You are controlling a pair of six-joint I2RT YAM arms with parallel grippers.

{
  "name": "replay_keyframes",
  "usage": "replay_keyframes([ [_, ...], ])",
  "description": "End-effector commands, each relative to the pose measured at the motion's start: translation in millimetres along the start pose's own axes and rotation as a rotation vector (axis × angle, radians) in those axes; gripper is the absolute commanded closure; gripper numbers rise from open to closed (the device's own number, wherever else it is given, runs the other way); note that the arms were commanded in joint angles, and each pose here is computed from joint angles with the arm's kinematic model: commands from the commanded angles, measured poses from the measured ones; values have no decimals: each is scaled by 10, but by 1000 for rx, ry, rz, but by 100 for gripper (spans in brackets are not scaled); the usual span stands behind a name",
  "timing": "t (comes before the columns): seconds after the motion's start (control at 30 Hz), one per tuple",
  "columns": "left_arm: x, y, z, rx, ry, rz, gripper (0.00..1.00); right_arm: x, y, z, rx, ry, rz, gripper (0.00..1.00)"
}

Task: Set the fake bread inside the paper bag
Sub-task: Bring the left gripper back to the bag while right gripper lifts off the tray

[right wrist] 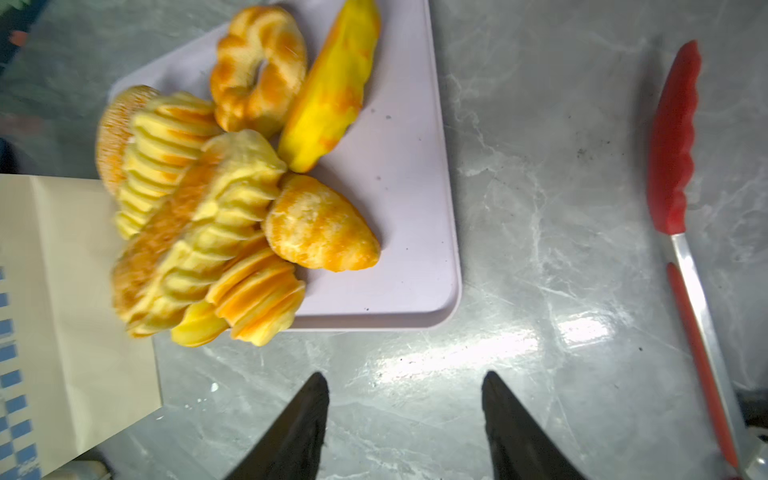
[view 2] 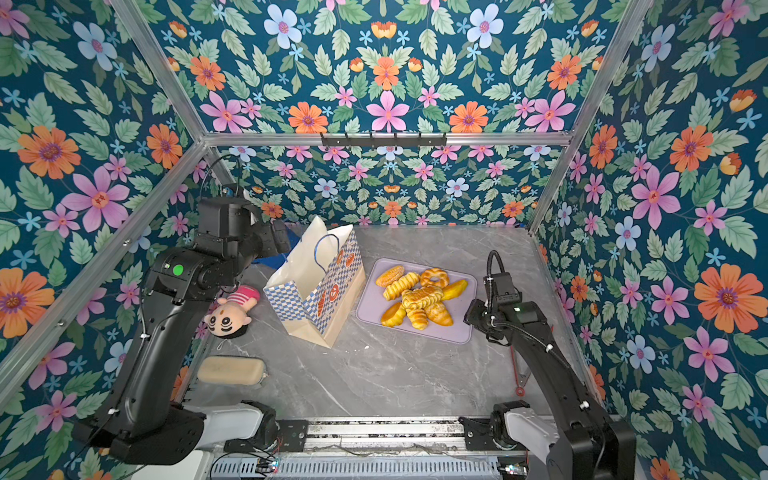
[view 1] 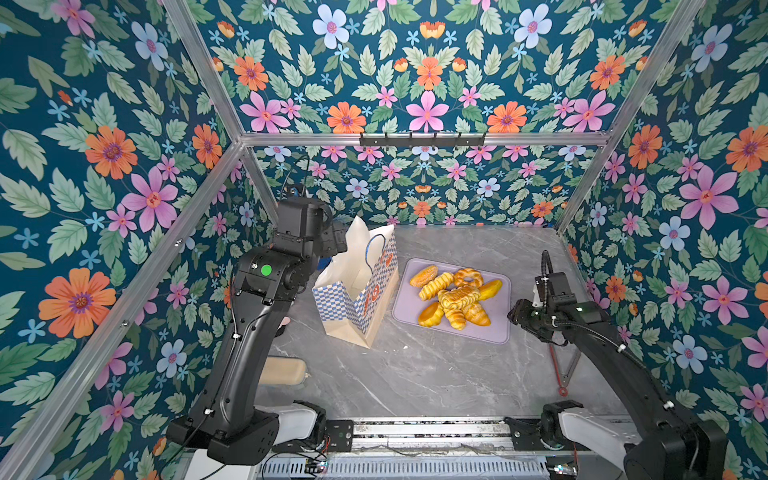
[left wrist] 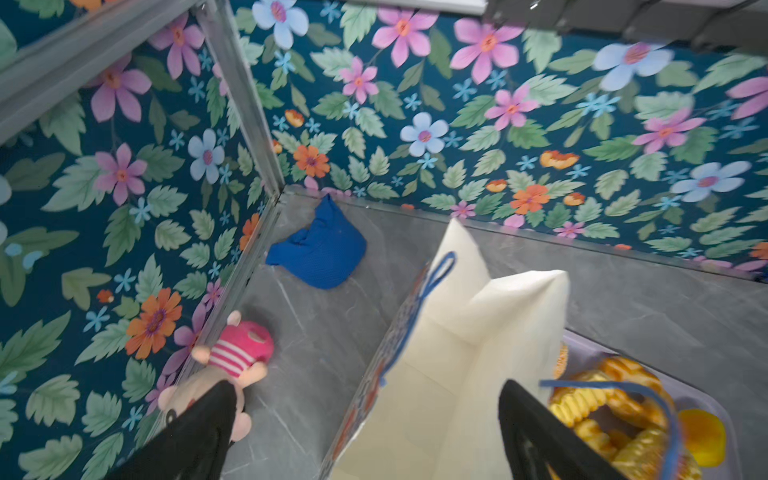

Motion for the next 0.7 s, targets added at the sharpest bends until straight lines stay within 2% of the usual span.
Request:
replay_keyframes([
  [0.0,-2,-141,206,94,-55,14,2,69,-51,-183,12,51,5,40],
  [0.2,33,-380,687,202,-51,35,8,225,-3,-398,-18,150,-2,40],
  [0.37,-17,-482,989,249,-47,61,12,250,12,-422,-25,168,-3,40],
  [0.57,-42,-551,1164,280,-44,74,28,234,18,-351,-14,155,5,42],
  [0.67,1,-621,1200,299,-28,77,41,236,45,-328,-16,151,9,45],
])
Point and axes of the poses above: each gripper's point midway between its finger pads, its own z axis out along the fingers, its own x axis along the line the jaws close on, y = z × x, the point moved 5 cm from there along -z, back along the fingers, and after that the axes turned 13 degrees about -z, right-handed, at the moved point
